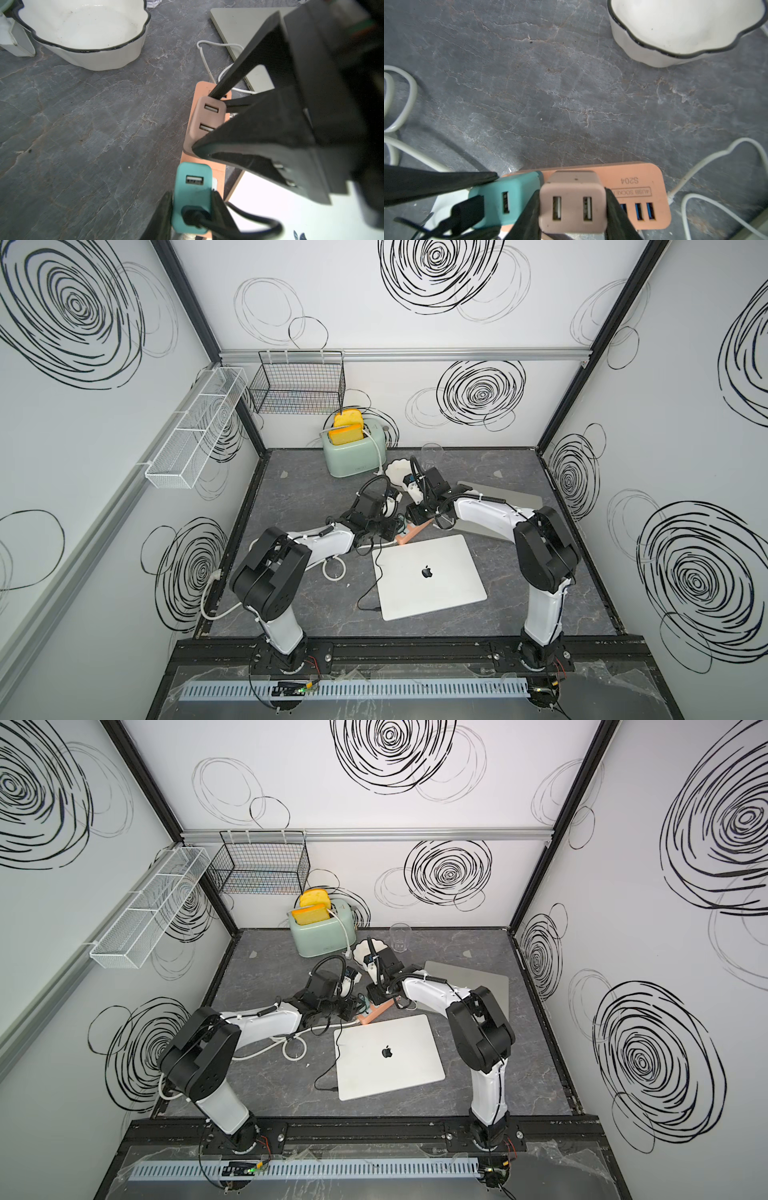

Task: Unplug the laptop charger
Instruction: Remove the plug from the socket, then place the plug at the center of the board.

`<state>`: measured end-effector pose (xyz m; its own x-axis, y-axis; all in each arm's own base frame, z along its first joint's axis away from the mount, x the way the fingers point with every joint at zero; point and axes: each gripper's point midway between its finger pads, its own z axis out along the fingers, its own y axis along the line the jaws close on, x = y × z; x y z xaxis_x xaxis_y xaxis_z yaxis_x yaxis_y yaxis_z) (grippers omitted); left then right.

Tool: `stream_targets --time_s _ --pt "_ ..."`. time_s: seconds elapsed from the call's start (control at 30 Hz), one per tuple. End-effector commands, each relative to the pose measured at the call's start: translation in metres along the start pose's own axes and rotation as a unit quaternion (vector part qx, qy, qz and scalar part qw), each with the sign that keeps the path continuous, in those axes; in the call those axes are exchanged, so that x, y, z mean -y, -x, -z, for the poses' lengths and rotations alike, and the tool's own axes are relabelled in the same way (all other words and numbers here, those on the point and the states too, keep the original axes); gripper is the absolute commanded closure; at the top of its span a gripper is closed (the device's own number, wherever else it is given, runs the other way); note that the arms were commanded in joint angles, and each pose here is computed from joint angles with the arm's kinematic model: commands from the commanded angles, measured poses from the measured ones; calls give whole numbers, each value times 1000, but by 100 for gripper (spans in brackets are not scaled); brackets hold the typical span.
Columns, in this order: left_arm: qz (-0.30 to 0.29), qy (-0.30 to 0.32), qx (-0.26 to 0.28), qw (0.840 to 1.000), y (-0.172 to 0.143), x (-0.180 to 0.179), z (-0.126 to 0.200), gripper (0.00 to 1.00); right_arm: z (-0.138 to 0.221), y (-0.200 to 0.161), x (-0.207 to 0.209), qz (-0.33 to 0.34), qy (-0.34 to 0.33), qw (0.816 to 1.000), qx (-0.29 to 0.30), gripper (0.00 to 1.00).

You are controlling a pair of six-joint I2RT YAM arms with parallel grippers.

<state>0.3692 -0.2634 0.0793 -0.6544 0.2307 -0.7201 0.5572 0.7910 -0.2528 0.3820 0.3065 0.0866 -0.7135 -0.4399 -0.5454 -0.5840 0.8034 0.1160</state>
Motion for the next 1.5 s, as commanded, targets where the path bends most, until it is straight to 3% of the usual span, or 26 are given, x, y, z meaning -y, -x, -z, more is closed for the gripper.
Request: stream_targets --time_s 0.0,0.23,0.5,0.77,1.1,1.23,1.47 --pt "32 18 -114 993 -69 -8 -10 95 32 47 -36 36 20 997 69 100" --pt "32 17 -115 993 -70 -8 -11 95 36 58 -26 -37 76 993 79 100" --pt "33 16 -113 993 -69 -8 -9 95 36 53 10 -68 38 995 61 100" --pt "29 11 -98 995 -52 -5 -1 95 26 6 86 -152 -5 988 6 100" --pt "-6 55 -92 994 -28 -19 0 95 12 -40 90 -171 4 984 -45 99" --pt "-11 68 -83 994 -18 -20 3 92 12 -41 94 -178 4 983 -44 90" --pt "-1 52 -74 996 -10 -10 3 77 14 -41 98 -182 0 982 -43 74"
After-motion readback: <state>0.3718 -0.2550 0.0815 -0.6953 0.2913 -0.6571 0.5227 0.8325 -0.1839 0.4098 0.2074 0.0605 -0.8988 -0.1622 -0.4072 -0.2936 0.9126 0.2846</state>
